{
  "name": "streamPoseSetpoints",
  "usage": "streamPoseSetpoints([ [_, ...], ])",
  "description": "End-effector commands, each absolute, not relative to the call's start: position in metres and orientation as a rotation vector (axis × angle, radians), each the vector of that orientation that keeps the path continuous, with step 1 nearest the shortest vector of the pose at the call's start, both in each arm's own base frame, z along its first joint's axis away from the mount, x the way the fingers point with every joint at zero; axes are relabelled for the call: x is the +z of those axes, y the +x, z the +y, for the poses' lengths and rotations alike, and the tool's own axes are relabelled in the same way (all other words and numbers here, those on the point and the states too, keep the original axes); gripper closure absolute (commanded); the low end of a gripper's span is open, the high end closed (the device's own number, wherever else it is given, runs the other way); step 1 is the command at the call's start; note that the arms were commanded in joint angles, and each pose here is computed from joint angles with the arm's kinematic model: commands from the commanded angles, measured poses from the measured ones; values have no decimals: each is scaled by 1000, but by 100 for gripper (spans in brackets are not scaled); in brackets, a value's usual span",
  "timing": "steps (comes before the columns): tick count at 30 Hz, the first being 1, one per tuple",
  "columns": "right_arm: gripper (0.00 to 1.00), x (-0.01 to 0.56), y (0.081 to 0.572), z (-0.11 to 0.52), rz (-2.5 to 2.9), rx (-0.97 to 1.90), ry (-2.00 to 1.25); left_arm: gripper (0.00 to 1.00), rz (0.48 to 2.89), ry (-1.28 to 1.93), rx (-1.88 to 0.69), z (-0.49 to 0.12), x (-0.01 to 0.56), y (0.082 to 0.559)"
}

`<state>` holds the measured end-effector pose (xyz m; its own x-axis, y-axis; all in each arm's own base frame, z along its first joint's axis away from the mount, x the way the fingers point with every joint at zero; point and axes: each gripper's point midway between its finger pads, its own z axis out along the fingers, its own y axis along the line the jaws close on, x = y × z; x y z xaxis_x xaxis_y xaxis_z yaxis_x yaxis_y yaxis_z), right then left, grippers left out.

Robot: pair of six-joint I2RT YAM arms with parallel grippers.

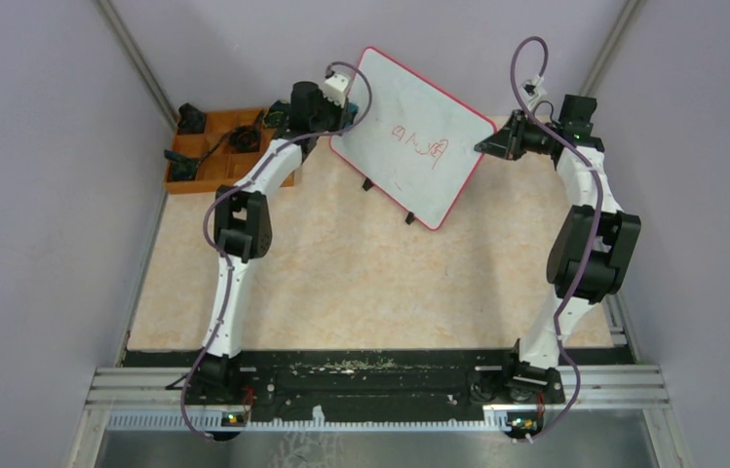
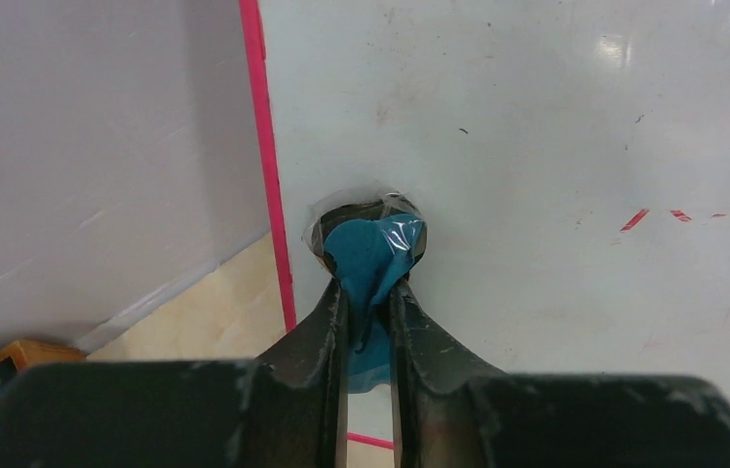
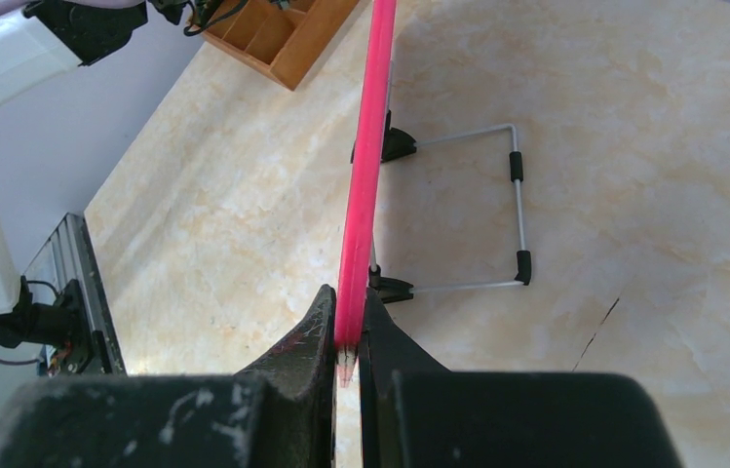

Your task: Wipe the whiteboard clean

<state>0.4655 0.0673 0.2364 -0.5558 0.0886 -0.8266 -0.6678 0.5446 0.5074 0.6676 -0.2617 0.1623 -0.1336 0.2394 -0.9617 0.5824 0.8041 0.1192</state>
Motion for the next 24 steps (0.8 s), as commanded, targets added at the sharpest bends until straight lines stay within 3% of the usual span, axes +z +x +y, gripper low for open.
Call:
streamPoseSetpoints([
  [1,100,264,449,88,1809,1114,-608,100,1627,699,-348,-297,177,663],
  [8,100,265,448,88,1811,1109,-612,100,1603,756,-427,-342,185,631],
  [24,100,266,447,89,1809,1107,-616,100,1575,948,-783,-458,217,504],
])
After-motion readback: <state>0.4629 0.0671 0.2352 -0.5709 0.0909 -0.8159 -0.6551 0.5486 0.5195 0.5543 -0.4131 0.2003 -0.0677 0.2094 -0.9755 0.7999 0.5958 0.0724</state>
